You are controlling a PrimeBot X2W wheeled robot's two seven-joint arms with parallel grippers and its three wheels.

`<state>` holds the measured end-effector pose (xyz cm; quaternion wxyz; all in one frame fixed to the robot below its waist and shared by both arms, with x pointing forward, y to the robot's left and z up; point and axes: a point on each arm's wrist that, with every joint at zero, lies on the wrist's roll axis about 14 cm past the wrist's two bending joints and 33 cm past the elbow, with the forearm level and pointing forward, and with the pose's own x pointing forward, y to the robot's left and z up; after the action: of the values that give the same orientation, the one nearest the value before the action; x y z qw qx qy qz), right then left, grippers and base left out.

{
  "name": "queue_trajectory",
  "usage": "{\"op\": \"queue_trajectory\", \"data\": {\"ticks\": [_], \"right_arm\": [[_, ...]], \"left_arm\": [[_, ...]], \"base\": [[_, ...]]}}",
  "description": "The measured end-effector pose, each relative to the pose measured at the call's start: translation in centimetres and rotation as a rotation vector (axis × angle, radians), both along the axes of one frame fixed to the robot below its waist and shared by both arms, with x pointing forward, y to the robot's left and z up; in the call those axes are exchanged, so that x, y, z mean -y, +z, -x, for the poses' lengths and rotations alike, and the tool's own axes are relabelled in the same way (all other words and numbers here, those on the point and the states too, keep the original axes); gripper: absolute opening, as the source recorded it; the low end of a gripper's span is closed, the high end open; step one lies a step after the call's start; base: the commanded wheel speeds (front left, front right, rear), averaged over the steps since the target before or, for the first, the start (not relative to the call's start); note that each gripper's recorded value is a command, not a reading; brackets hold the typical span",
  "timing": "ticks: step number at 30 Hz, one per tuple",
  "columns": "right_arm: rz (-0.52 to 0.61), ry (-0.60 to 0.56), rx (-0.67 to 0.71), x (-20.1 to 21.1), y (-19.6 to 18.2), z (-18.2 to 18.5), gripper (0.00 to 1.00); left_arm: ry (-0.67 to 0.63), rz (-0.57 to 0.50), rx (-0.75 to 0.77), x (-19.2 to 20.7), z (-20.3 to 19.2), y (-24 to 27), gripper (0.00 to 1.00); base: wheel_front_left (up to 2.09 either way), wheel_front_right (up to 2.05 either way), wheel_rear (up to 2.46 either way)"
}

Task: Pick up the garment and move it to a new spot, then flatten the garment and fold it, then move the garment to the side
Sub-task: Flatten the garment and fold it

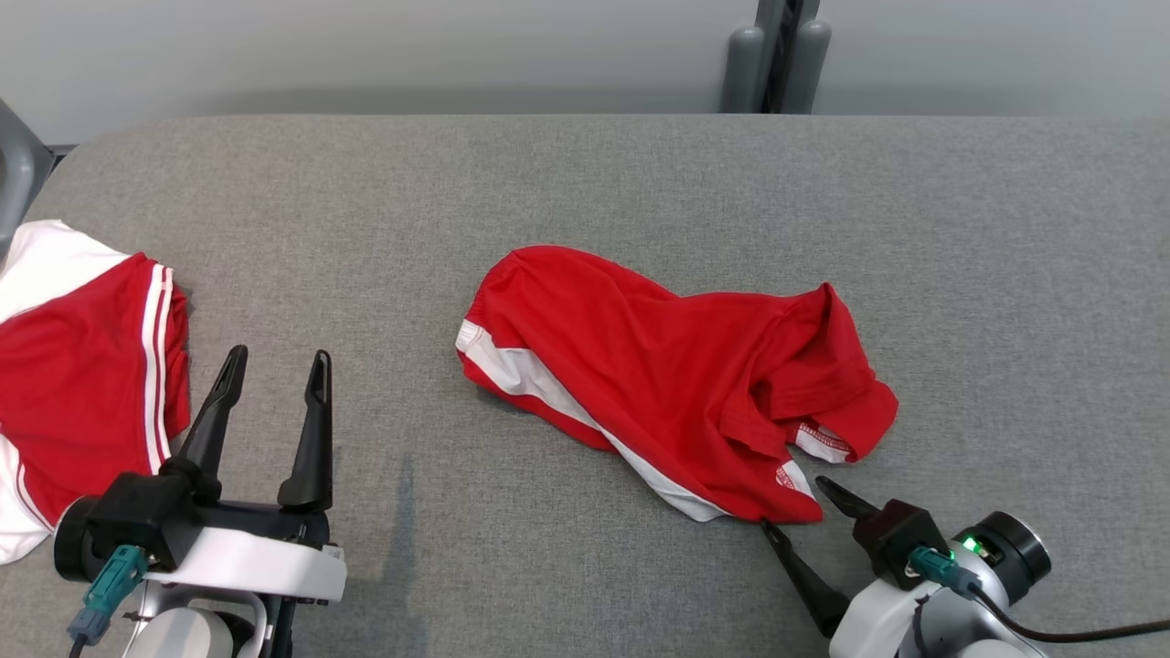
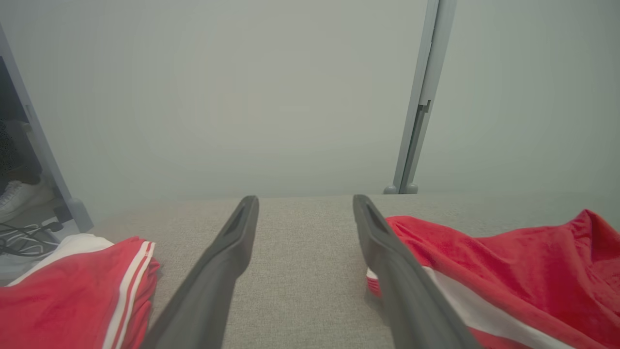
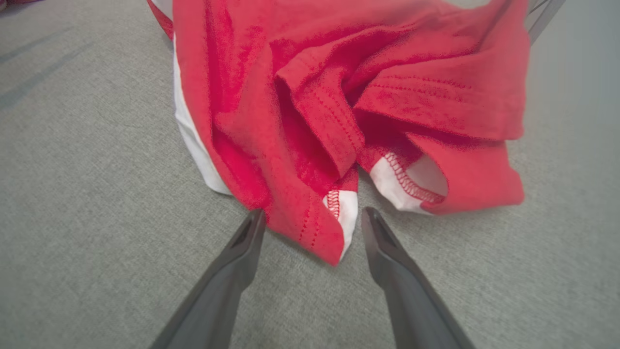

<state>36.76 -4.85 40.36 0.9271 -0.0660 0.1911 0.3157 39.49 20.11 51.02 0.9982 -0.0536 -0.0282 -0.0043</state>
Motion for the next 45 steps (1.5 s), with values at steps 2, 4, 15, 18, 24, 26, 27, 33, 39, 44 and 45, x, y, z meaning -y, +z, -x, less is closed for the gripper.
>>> {"op": "queue_trajectory", "data": {"ticks": [2,4,15,18,24,26,27,33,39,44,45], "right_arm": [[0.018,0.028,-0.017,-0.4,-0.7,0.1,0.73],[0.025,0.045,-0.048,-0.7,-1.4,0.3,0.0],[-0.07,0.0,-0.156,0.2,1.0,0.1,0.0],[-0.141,-0.016,-0.211,0.3,2.9,0.5,0.0],[-0.315,-0.035,-0.261,0.5,8.1,0.4,0.0],[-0.37,-0.048,-0.244,0.9,9.8,-0.3,0.0],[-0.386,-0.055,-0.25,1.1,10.2,-0.6,0.0],[-0.446,-0.125,-0.257,2.9,11.1,-4.7,0.0],[-0.417,-0.193,-0.344,4.0,7.9,-9.0,0.0],[-0.418,-0.238,-0.437,4.1,4.5,-12.0,0.0],[-0.406,-0.24,-0.452,4.1,3.8,-12.4,0.0]], "left_arm": [[0.001,0.004,-0.01,0.0,-0.1,-0.4,1.0],[0.003,0.006,-0.01,-0.1,-0.3,-0.5,1.0],[-0.015,0.008,-0.021,0.4,-1.3,-1.2,1.0],[-0.029,0.005,-0.016,0.7,-1.8,-1.1,1.0],[-0.045,0.002,-0.008,1.1,-2.4,-0.9,1.0],[-0.051,0.004,-0.008,1.3,-2.5,-1.0,1.0],[-0.053,0.004,-0.007,1.4,-2.7,-1.0,1.0],[-0.068,0.004,-0.007,1.7,-3.4,-1.2,1.0],[-0.071,0.01,-0.023,1.6,-4.0,-2.0,1.0],[-0.07,0.021,-0.034,1.6,-4.7,-2.7,1.0],[-0.066,0.021,-0.039,1.5,-4.8,-2.9,1.0]], "base": [[0.0,0.0,0.0],[0.0,0.0,0.0],[0.0,0.0,0.0],[0.0,0.0,0.0],[0.0,0.0,0.0],[0.0,0.0,0.0],[0.0,0.0,0.0],[0.0,0.0,0.0],[0.0,0.0,0.0],[0.0,0.0,0.0],[0.0,0.0,0.0]]}}
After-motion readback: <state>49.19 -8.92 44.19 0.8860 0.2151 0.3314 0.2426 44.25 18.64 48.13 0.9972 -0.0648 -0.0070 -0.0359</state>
